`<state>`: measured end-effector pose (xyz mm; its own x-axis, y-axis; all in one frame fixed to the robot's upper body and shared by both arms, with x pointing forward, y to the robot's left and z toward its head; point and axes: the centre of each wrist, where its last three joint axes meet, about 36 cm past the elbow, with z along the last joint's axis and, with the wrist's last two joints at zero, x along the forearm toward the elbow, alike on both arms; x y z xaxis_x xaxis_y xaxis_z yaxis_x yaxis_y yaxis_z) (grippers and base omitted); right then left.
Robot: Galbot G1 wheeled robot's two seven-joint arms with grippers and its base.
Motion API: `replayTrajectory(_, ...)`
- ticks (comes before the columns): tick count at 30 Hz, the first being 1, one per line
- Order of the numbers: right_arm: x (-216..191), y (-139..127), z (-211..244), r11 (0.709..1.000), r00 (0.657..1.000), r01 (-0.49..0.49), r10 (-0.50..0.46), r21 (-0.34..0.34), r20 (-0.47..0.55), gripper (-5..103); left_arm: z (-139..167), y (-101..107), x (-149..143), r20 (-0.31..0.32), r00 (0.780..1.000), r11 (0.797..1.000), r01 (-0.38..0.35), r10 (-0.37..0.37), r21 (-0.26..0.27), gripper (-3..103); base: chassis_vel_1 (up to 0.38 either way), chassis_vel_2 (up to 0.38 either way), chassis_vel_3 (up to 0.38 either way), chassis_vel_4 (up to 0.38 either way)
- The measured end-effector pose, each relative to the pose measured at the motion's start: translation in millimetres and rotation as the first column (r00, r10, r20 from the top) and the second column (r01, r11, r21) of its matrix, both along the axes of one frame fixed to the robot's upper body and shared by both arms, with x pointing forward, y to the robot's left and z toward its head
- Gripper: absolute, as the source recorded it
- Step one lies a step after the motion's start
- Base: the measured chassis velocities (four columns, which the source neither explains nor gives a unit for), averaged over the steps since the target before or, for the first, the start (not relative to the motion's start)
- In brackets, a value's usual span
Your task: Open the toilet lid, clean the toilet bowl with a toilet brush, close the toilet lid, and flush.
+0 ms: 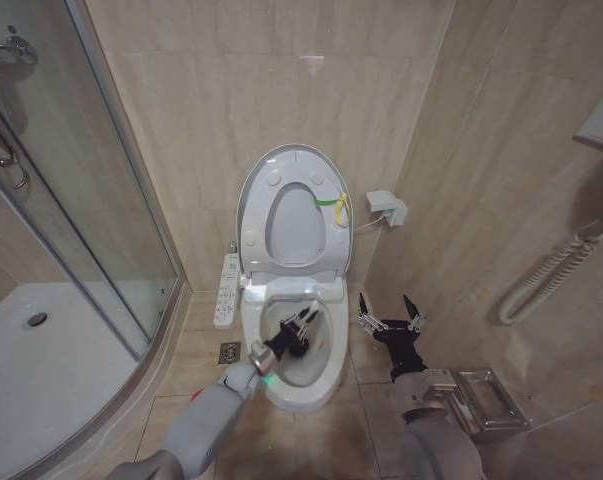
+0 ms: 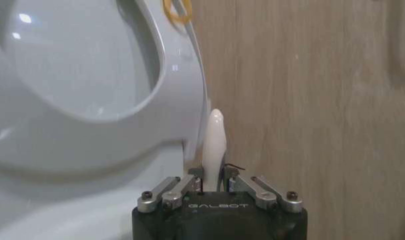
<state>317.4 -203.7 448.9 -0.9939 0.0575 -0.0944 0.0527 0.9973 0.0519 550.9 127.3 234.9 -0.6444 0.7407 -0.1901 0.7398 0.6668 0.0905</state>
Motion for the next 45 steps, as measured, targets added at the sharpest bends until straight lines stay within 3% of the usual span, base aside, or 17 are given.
replayTrajectory(7, 0, 0, 0, 1.000, 1.000, 0.000, 0.000, 0.000, 0.000, 100, 9, -10, 7, 0.012, 1.000, 0.998, -0.016, 0.016, -0.053, 18, 0.000, 0.000, 0.000, 0.000)
replayTrajectory(13, 0, 0, 0, 1.000, 1.000, 0.000, 0.000, 0.000, 0.000, 100, -19, 14, -8, -0.040, 0.999, 0.999, -0.031, 0.031, 0.014, 18, 0.000, 0.000, 0.000, 0.000)
replayTrajectory(18, 0, 0, 0, 1.000, 1.000, 0.000, 0.000, 0.000, 0.000, 100, -34, 26, -26, -0.040, 0.999, 0.999, -0.022, 0.023, 0.029, 18, 0.000, 0.000, 0.000, 0.000)
replayTrajectory(25, 0, 0, 0, 1.000, 1.000, 0.000, 0.000, 0.000, 0.000, 100, -21, 38, -37, 0.052, 0.998, 0.998, -0.044, 0.046, -0.038, 18, 0.000, 0.000, 0.000, 0.000)
replayTrajectory(29, 0, 0, 0, 1.000, 1.000, 0.000, 0.000, 0.000, 0.000, 100, -15, 49, -44, 0.069, 0.995, 0.996, -0.065, 0.069, -0.059, 18, 0.000, 0.000, 0.000, 0.000)
replayTrajectory(37, 0, 0, 0, 1.000, 1.000, 0.000, 0.000, 0.000, 0.000, 100, -8, 70, -89, 0.006, 0.995, 0.987, -0.101, 0.102, -0.127, 18, 0.000, 0.000, 0.000, 0.000)
replayTrajectory(45, 0, 0, 0, 1.000, 1.000, 0.000, 0.000, 0.000, 0.000, 100, -11, 101, -113, -0.032, 0.991, 0.984, -0.134, 0.131, -0.121, 18, 0.000, 0.000, 0.000, 0.000)
